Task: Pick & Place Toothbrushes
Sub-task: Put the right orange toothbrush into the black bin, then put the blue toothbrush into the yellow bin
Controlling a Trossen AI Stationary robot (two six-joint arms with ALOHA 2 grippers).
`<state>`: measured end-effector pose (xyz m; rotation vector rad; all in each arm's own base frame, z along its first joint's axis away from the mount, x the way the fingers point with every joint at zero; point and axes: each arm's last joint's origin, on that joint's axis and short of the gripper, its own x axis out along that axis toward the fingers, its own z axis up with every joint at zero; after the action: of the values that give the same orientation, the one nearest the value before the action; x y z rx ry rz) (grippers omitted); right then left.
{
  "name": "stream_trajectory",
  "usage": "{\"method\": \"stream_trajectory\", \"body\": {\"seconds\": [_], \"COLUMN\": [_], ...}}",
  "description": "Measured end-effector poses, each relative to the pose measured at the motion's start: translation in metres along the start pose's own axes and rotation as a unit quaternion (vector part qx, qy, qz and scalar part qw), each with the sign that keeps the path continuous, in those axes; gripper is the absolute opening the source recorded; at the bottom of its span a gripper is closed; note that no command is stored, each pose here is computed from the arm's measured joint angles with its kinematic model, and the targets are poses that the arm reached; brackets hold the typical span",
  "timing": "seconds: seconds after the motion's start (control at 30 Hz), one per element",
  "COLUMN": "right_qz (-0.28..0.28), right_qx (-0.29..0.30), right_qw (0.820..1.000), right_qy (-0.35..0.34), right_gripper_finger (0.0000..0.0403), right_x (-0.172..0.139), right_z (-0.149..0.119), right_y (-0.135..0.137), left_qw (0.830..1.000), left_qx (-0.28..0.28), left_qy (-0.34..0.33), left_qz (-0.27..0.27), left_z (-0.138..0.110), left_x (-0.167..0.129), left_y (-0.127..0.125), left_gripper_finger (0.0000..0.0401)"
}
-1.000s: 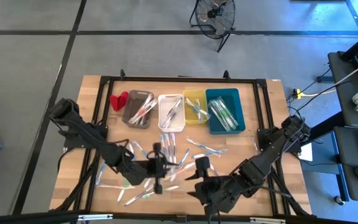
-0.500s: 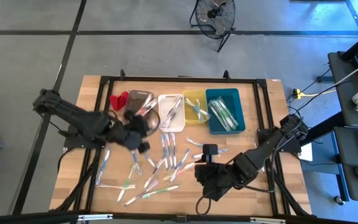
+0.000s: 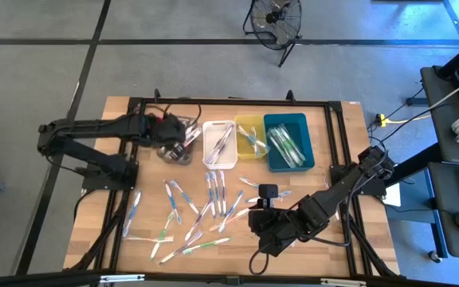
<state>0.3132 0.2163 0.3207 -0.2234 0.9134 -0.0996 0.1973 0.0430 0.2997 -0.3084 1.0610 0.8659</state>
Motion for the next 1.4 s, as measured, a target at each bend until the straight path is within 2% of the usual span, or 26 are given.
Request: {"method": "stream_trajectory", "body": {"seconds": [0.27, 0.83, 1.2, 1.4], "right_qz": [0.0, 0.001, 0.001, 0.007], "right_qx": [0.004, 0.006, 0.006, -0.008], "right_qw": [1.0, 1.0, 1.0, 1.0], "right_qy": [0.0, -0.001, -0.001, 0.028], "right_gripper_finger": [0.0164, 0.019, 0.0171, 0.0182], "right_x": [0.0, 0.0, 0.0, 0.009], "right_z": [0.0, 0.0, 0.0, -0.004], "right_y": [0.0, 0.0, 0.0, 0.005], "left_qw": [0.999, 0.994, 0.992, 0.991], "left_qx": [-0.025, -0.047, -0.059, -0.076], "left_qy": [0.023, 0.04, 0.052, 0.033], "left_qz": [-0.039, -0.089, -0.094, -0.102], "left_z": [0.011, -0.011, -0.017, -0.011], "left_x": [0.03, 0.094, 0.1, 0.097], "left_y": [0.02, 0.032, 0.032, 0.032], "left_gripper_finger": [0.0016, 0.0021, 0.0077, 0.0112]}}
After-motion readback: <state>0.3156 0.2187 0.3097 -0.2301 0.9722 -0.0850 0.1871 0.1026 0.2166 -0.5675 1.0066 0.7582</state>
